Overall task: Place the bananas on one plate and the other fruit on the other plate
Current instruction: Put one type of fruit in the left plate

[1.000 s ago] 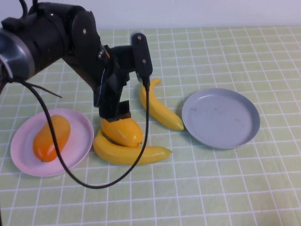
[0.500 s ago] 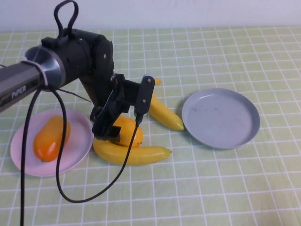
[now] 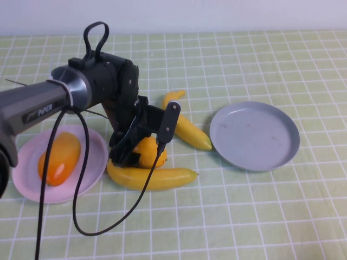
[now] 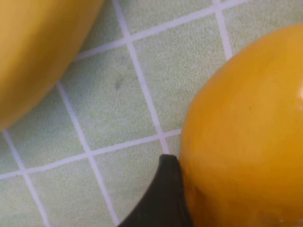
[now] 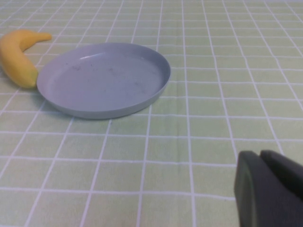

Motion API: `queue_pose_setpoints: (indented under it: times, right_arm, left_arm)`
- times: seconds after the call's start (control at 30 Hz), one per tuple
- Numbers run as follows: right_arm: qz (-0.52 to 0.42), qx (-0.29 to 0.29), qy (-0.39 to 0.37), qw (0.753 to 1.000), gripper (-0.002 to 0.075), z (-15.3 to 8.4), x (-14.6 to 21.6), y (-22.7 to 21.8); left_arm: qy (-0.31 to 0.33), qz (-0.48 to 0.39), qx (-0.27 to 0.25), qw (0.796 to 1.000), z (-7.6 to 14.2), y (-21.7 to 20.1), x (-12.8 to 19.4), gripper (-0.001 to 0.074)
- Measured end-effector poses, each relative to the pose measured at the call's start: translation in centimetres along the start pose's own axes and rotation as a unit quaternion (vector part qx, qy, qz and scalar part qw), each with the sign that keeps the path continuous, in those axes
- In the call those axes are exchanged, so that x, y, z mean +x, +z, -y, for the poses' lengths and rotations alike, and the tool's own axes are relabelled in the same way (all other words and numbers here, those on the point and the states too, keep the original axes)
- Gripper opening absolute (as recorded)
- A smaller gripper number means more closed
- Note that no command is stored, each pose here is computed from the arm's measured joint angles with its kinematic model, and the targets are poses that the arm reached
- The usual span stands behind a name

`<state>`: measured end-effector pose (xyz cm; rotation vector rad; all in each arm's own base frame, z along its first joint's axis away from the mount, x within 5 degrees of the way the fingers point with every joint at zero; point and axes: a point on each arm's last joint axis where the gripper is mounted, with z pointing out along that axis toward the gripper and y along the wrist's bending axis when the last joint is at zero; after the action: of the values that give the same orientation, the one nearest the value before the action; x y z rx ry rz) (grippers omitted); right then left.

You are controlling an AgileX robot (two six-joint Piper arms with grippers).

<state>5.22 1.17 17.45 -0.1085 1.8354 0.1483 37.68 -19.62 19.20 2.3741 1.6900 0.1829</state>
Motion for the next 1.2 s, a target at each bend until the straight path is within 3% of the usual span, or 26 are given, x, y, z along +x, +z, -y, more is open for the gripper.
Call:
queue_pose_setpoints:
  times: [0.13, 0.33, 0.53, 0.67, 0.83, 1.2]
  right_arm:
    - [0.0, 0.0, 0.0, 1.0, -0.0017, 0.0, 0.0, 0.0]
    - [0.0, 0.0, 0.0, 1.0, -0.0017, 0.0, 0.0, 0.0]
    - [0.0, 0.0, 0.0, 1.0, -0.0017, 0.0, 0.0, 0.0]
    - [0.0, 0.0, 0.0, 1.0, -0.0017, 0.0, 0.0, 0.0]
    - [0.0, 0.0, 0.0, 1.0, -0.0017, 0.0, 0.0, 0.0]
    - [0.0, 0.0, 0.0, 1.0, -0.0017, 0.0, 0.0, 0.0]
  left_arm:
    - [0.001, 0.0, -0.004, 1.0, -0.1, 0.1, 0.0, 0.0545]
    - [-0.008, 0.001, -0.012, 1.0, -0.1, -0.6, 0.0, 0.0545]
    - [-0.125, 0.018, -0.073, 0.989, -0.9, -5.5, 0.0, 0.0545]
    - [-0.262, 0.047, -0.111, 0.957, -0.9, -9.9, 0.0, 0.0545]
    - [-0.408, 0.054, -0.091, 0.907, 0.4, -12.4, 0.3, 0.0545]
    - [-0.561, 0.026, -0.038, 0.827, 4.1, -14.2, 0.9, 0.0545]
